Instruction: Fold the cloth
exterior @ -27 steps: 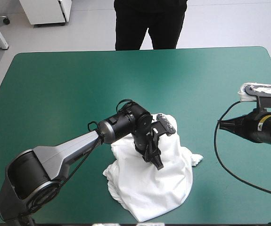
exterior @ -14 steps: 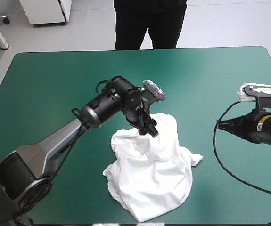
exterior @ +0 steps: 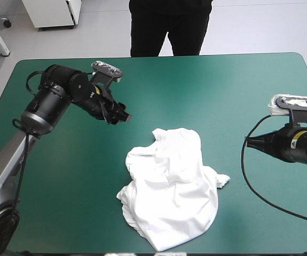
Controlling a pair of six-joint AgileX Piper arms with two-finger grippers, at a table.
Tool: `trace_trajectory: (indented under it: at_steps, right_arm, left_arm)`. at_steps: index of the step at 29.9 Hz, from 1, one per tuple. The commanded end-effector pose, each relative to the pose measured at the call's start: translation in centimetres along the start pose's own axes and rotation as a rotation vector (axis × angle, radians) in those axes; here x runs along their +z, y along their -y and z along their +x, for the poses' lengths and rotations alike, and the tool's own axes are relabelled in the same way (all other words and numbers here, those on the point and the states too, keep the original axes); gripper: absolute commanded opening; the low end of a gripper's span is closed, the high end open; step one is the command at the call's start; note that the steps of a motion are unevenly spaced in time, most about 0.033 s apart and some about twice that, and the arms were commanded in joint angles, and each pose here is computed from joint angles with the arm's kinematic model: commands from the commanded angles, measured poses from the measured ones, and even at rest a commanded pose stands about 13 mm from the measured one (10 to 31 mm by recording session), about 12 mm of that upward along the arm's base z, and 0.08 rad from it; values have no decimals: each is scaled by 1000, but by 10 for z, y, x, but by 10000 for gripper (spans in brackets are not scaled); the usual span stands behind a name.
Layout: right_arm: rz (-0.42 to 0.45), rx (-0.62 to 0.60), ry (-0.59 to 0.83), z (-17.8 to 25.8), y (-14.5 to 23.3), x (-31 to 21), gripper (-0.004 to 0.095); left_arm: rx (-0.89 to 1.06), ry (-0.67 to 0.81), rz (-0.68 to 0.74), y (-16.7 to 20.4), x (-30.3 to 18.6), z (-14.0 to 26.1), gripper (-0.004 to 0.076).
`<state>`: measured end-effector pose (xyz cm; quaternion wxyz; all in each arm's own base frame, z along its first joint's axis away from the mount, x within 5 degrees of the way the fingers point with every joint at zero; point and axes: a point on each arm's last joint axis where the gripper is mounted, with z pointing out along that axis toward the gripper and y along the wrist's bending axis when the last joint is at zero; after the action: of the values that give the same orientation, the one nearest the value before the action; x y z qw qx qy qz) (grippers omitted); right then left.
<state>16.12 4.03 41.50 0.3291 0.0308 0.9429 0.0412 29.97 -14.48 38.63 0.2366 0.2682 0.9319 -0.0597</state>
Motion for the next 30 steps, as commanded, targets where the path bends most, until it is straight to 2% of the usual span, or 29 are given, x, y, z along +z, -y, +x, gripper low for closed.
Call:
trace_trajectory:
  at_steps: [1,11,23,30]
  right_arm:
    - [4,-11,58,-5,3,-9,-2]
    - [2,-11,62,-6,2,-9,-2]
    - [4,-9,53,-5,3,-9,-2]
    - [4,-9,52,-5,3,-9,-2]
  left_arm:
    - [-26,-51,27,2,-9,23,494]
    - [-62,-78,89,8,42,42,494]
    - [28,-231,130,35,109,38,494]
    - [23,-272,130,35,140,39,494]
